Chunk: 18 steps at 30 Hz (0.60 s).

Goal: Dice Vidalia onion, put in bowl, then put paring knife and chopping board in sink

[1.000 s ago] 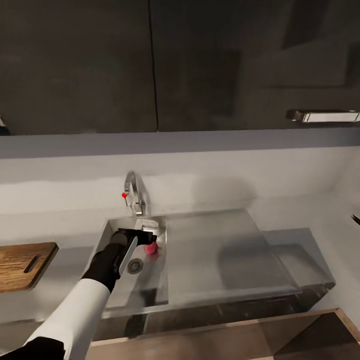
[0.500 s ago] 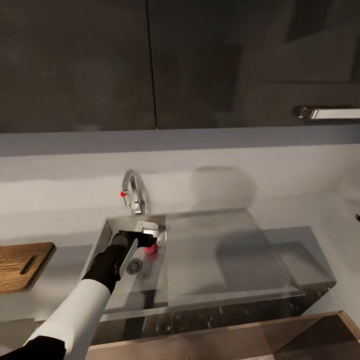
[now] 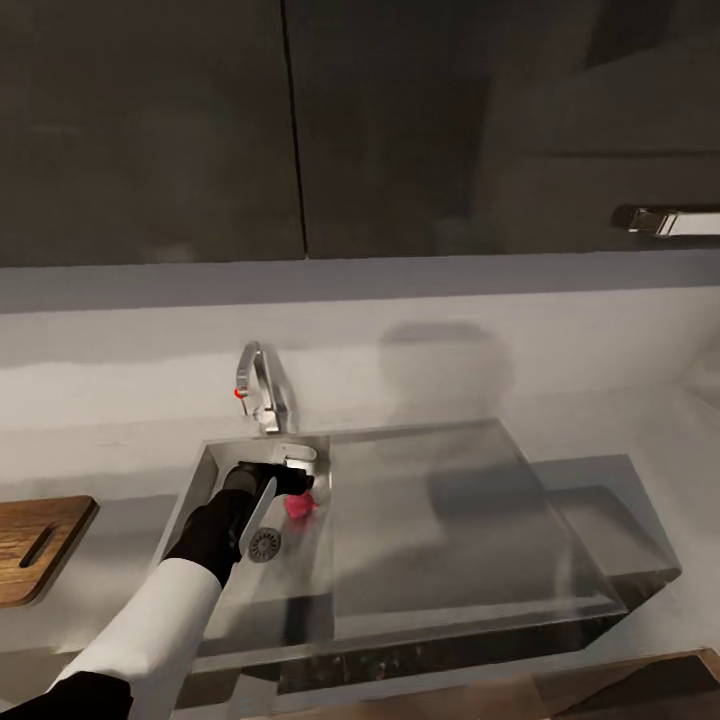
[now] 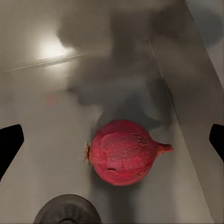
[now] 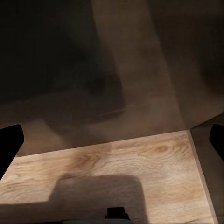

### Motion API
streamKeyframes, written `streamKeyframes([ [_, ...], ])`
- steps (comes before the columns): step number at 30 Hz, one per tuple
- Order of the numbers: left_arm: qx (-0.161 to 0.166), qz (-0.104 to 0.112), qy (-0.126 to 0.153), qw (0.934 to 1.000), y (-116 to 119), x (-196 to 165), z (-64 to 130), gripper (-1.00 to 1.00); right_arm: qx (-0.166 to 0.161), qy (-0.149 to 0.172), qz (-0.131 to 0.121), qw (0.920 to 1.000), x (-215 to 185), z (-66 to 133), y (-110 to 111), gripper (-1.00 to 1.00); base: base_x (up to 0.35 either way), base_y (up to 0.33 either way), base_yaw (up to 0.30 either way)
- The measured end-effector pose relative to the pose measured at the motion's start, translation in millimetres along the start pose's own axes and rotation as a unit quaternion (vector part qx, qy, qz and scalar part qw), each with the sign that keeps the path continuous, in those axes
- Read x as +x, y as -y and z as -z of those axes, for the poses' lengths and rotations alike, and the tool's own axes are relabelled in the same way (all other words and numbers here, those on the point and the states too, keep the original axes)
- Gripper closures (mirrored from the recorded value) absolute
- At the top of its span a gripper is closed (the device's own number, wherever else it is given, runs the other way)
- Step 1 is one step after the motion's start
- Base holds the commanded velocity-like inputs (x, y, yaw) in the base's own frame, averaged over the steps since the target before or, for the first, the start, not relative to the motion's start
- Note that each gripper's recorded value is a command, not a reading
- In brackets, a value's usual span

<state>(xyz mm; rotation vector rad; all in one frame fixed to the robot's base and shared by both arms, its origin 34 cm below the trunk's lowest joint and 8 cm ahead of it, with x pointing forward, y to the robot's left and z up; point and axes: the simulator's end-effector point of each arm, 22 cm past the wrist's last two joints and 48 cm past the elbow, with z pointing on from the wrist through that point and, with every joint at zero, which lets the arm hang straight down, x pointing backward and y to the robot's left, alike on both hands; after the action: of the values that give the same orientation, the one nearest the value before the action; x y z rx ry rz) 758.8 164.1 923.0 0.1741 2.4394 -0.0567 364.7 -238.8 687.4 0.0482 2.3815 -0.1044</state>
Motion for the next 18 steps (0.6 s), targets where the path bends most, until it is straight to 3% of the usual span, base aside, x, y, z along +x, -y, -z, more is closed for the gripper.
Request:
streamKeyframes([
  [18, 0.001, 0.001, -0.020, 0.9998, -0.6, 18.8, -14.0, -1.00, 0.000, -0.013, 0.001, 0.9999, 10.4, 0.7, 0.1, -1.00, 0.009, 0.000, 0.000],
])
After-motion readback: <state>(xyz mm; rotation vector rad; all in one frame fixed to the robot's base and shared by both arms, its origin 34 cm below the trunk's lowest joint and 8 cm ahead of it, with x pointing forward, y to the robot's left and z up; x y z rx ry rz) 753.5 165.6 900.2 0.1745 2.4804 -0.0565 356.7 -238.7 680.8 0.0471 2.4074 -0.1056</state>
